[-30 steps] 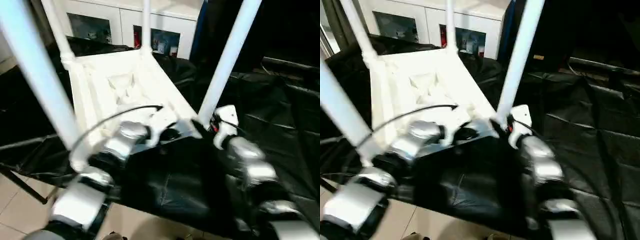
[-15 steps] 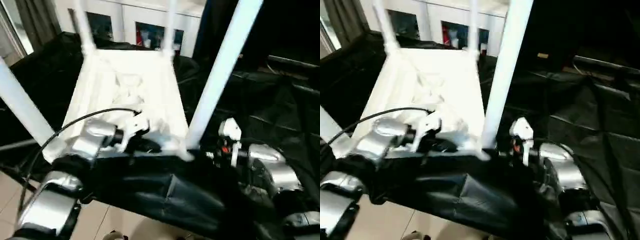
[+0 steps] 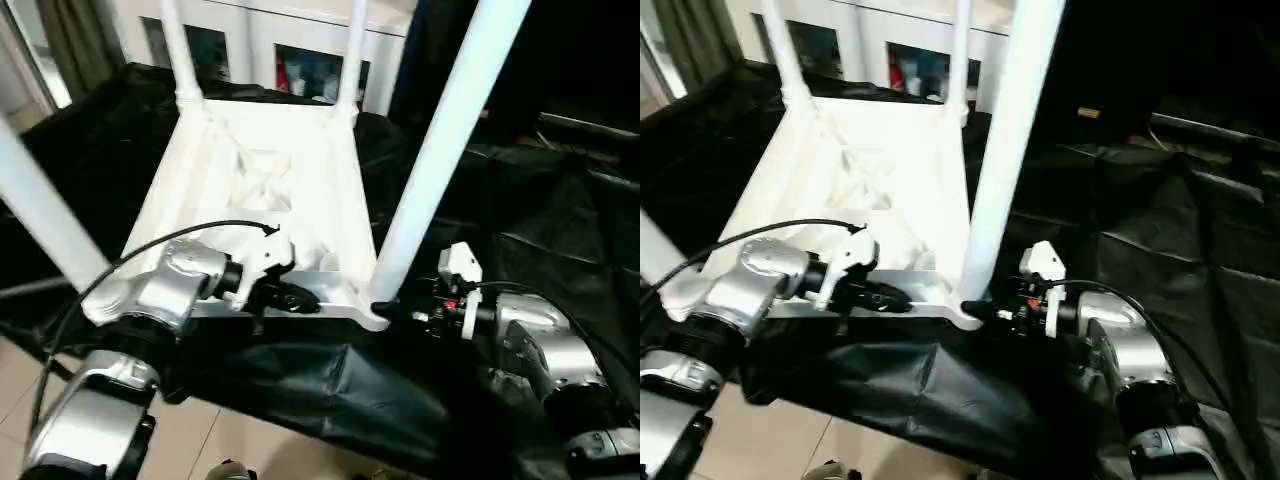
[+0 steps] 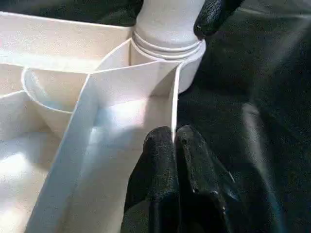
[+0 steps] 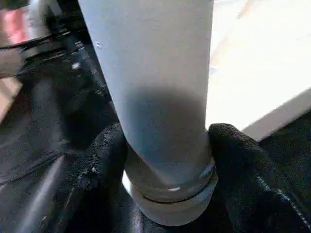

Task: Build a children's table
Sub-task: Rotate leg to tighten

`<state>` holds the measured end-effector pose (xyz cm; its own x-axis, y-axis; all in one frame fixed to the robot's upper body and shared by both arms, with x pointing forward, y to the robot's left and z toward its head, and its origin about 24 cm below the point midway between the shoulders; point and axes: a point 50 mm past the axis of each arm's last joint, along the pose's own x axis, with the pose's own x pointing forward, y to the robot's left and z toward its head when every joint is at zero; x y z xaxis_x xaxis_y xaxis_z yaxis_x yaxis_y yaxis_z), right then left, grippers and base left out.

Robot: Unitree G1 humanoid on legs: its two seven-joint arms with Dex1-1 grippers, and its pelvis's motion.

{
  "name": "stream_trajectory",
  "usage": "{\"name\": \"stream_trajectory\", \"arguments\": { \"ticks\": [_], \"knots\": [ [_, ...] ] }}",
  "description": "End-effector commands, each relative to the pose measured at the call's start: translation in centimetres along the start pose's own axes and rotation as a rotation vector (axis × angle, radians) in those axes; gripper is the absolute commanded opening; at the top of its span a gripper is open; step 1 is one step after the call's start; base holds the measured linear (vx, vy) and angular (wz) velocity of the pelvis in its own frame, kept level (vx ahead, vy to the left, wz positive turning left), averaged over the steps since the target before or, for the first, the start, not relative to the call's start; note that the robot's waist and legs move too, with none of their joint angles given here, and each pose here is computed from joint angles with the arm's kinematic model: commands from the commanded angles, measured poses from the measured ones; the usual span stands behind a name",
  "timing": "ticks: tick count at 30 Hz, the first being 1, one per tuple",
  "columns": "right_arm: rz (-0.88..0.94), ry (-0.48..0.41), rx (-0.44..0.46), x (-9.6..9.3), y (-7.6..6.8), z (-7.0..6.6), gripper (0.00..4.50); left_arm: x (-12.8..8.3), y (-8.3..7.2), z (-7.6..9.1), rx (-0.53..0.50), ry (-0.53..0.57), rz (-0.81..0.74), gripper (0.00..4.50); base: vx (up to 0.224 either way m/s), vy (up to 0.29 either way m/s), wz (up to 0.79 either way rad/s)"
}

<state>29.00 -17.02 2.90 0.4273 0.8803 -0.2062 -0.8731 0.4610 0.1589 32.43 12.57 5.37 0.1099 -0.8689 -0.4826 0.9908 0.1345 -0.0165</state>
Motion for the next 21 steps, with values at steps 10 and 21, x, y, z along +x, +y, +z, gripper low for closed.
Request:
{"name": "stream_trajectory", "arguments": {
  "ticks": [10,21],
  "knots": [
    [-0.538,0.036,0.157,5.0,-0.8,-2.6,2.21,5.6,1.4,2.2,-0.065,-0.019,0.351,0.0,0.0,0.0,0.0],
    [-0.572,-0.033,0.104,7.8,-0.8,-0.4,2.8,8.1,0.3,3.7,-0.015,-0.047,0.275,0.0,0.0,0.0,0.0]
  ]
}}
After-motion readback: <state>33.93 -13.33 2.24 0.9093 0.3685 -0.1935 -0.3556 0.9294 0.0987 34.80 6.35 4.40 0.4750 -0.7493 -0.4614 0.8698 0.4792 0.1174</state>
